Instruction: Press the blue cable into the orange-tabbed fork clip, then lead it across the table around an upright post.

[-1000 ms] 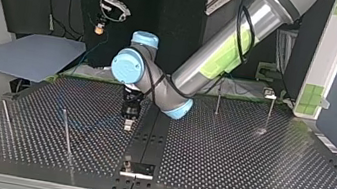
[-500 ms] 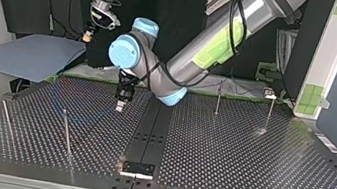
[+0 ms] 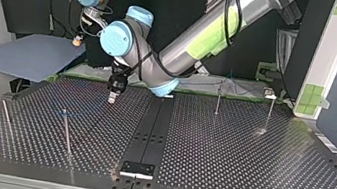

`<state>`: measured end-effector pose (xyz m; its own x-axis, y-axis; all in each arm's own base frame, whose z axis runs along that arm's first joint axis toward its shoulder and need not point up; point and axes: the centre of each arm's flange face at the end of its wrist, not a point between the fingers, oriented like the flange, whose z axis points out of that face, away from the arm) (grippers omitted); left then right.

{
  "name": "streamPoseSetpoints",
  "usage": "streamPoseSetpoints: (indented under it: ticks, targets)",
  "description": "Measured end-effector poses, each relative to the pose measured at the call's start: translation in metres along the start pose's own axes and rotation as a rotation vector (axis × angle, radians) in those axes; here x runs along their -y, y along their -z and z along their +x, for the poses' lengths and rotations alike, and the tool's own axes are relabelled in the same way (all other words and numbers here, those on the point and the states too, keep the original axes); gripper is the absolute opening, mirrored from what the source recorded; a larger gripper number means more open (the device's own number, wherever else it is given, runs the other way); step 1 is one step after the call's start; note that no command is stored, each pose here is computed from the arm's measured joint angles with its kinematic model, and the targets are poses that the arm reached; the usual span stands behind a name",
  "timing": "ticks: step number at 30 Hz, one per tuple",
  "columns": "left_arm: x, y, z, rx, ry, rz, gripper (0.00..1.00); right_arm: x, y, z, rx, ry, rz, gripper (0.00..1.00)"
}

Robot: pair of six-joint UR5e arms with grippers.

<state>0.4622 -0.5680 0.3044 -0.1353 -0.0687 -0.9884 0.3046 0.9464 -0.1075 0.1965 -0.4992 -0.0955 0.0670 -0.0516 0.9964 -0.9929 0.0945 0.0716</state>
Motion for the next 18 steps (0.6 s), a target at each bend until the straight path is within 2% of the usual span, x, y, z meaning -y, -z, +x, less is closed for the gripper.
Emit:
streamPoseSetpoints:
  ticks: [4, 7, 13, 14, 18]
  targets:
    - [0.007, 0.012, -0.006, 0.008, 0.001, 0.002, 0.95, -0.008, -0.008, -0.001, 0.02, -0.015, -0.016, 0.0]
    - [0.007, 0.019, -0.012, 0.02, 0.013, 0.006, 0.95, -0.013, -0.011, -0.003, 0.041, -0.017, -0.026, 0.0]
    - [-0.007, 0.028, -0.022, 0.03, 0.021, -0.03, 0.95, -0.02, -0.021, -0.003, 0.069, -0.018, -0.043, 0.0]
    - [-0.009, 0.027, -0.023, 0.034, 0.024, -0.038, 0.98, -0.021, -0.022, -0.004, 0.075, -0.018, -0.045, 0.0]
    - [-0.022, 0.022, -0.039, 0.071, 0.058, -0.058, 0.98, -0.024, -0.023, -0.005, 0.099, -0.012, -0.05, 0.0]
